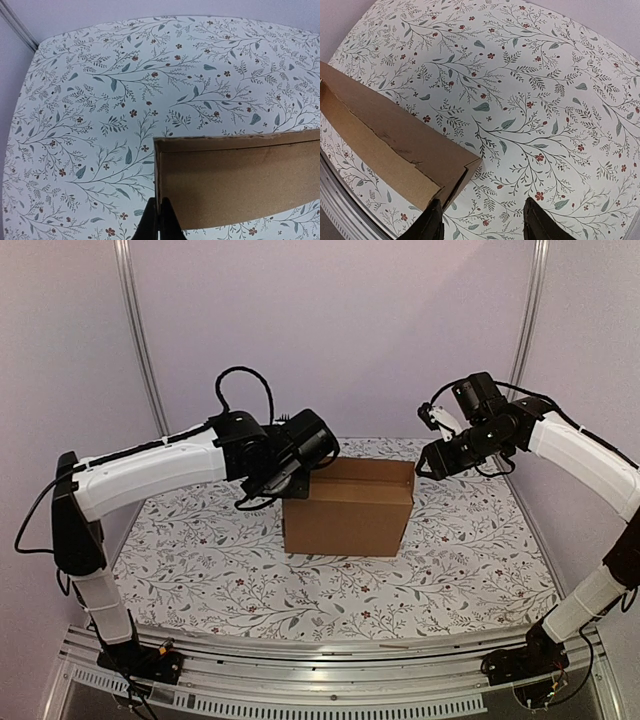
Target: Fold the paper box
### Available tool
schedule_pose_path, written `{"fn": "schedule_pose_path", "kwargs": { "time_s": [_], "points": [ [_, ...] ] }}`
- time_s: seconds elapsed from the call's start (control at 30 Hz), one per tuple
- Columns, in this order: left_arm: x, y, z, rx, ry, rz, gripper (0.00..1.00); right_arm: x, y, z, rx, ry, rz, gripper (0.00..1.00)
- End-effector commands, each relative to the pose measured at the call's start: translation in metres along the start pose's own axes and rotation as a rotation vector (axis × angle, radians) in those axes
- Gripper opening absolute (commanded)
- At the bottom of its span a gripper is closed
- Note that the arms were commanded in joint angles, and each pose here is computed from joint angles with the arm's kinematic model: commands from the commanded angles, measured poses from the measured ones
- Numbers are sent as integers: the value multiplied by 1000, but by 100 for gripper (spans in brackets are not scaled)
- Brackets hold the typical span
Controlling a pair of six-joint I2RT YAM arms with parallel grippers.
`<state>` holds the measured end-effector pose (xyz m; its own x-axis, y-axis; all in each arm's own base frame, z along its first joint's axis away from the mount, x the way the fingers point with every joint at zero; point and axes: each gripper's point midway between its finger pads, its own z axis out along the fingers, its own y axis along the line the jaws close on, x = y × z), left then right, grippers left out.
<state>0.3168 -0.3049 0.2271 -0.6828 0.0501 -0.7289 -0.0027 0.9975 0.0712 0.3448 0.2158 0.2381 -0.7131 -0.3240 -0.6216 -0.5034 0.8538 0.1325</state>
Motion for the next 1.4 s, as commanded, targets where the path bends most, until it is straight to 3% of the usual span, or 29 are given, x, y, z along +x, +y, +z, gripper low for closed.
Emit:
{"fn": "schedule_pose_path", "kwargs": {
  "time_s": [0.0, 0.2, 1.37],
  "points": [
    [-6, -3, 8, 3, -2, -6, 0, -1, 6, -7, -30, -4, -3, 52],
    [-8, -4, 12, 7, 3, -6, 0, 5, 14, 10, -86, 41, 2, 41],
    [2, -17, 38, 17, 49, 29, 0, 15, 3, -5, -137, 34, -50, 46]
  ]
}}
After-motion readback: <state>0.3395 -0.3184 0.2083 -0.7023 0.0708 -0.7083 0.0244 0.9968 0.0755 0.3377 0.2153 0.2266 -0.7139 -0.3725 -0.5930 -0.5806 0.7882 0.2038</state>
